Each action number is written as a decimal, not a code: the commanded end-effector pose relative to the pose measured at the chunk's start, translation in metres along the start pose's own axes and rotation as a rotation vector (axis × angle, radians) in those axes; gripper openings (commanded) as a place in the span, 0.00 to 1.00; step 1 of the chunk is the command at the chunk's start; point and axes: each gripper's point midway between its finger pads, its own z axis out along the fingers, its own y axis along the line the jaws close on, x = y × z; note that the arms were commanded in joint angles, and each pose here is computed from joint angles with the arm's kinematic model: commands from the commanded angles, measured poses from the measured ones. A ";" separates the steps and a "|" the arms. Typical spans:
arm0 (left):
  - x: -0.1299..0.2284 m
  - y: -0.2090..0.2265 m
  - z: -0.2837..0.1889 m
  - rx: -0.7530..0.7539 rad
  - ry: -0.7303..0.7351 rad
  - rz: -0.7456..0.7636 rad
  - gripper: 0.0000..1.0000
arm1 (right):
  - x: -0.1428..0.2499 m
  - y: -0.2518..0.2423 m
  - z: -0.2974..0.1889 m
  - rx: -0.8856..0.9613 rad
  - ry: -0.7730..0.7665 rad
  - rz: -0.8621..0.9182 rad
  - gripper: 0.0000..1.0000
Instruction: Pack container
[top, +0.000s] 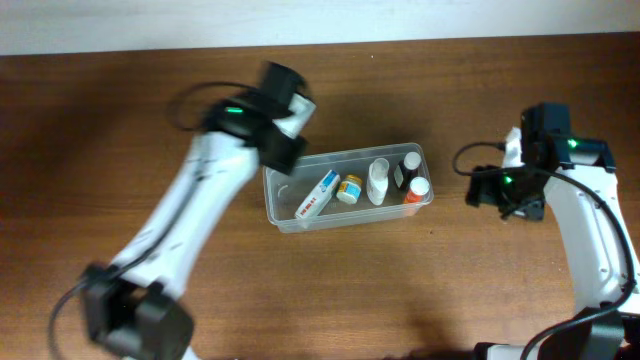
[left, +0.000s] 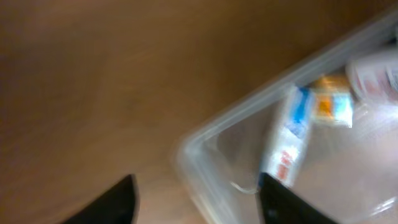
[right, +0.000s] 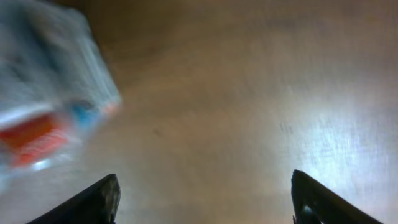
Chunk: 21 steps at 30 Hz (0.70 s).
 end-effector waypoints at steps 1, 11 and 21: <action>-0.003 0.064 -0.031 -0.077 -0.091 -0.271 1.00 | -0.038 0.030 -0.038 -0.028 -0.195 -0.143 0.89; 0.029 0.130 -0.034 -0.126 -0.039 -0.505 1.00 | -0.047 0.049 -0.044 -0.035 -0.258 -0.313 0.99; 0.063 0.094 -0.102 -0.144 -0.344 -0.395 1.00 | -0.002 0.030 -0.109 -0.023 -0.601 -0.215 0.98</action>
